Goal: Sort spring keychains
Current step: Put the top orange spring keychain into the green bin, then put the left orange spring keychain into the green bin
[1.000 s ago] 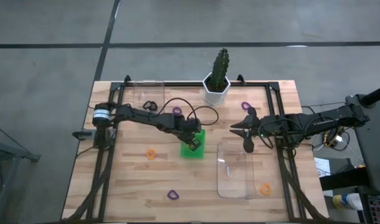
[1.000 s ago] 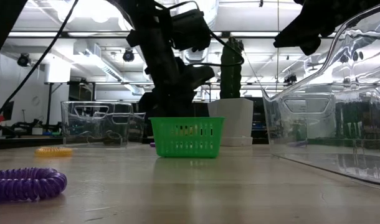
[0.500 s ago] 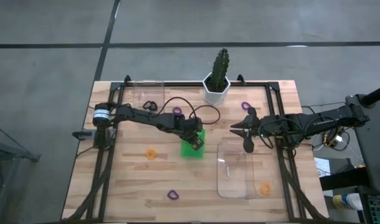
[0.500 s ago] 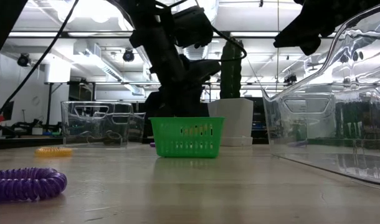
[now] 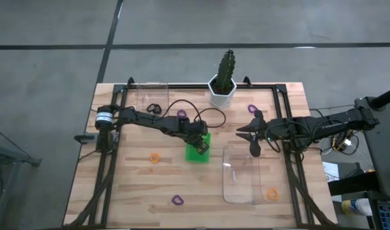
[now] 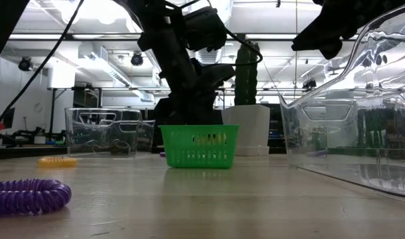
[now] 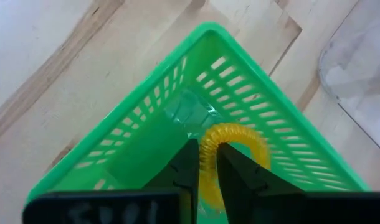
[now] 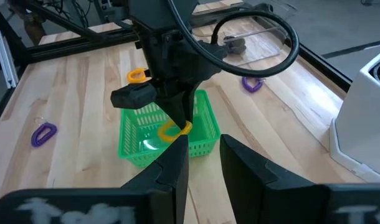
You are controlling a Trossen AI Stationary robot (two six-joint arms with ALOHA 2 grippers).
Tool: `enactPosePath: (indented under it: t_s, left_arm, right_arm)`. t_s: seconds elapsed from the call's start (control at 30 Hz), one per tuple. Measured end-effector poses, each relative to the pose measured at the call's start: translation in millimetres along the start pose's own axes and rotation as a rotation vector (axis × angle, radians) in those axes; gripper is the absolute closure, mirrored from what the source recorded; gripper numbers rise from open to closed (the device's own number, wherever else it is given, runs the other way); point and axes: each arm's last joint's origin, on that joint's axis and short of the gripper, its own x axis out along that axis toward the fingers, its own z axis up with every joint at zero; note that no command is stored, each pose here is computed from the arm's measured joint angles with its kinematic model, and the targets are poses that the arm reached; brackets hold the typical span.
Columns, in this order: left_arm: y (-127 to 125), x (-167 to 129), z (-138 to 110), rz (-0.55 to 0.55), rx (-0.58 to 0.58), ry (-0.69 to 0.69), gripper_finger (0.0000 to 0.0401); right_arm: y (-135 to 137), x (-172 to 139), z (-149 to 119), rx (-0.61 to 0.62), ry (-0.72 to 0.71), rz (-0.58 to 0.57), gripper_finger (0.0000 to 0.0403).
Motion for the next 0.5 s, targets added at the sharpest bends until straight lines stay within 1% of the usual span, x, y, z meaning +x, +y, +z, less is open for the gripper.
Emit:
enactPosePath:
  t_s: [0.1, 0.3, 0.4, 0.5]
  left_arm:
    - [0.0, 0.0, 0.0, 0.000, 0.000, 0.001, 0.0325]
    - [0.3, -0.2, -0.5, 0.002, 0.006, 0.007, 0.0259]
    - [1.0, -6.5, -0.9, -0.011, 0.027, 0.047, 0.0247]
    - [0.1, -23.0, -0.7, -0.034, 0.018, 0.120, 0.0245]
  right_arm:
    - [0.0, 0.0, 0.0, 0.014, 0.000, 0.000, 0.0317]
    - [0.0, 0.0, 0.0, 0.017, 0.000, 0.000, 0.0317]
    - [0.1, 0.0, 0.0, 0.017, 0.000, 0.001, 0.0317]
    - [0.0, 0.0, 0.0, 0.017, 0.001, 0.002, 0.0317]
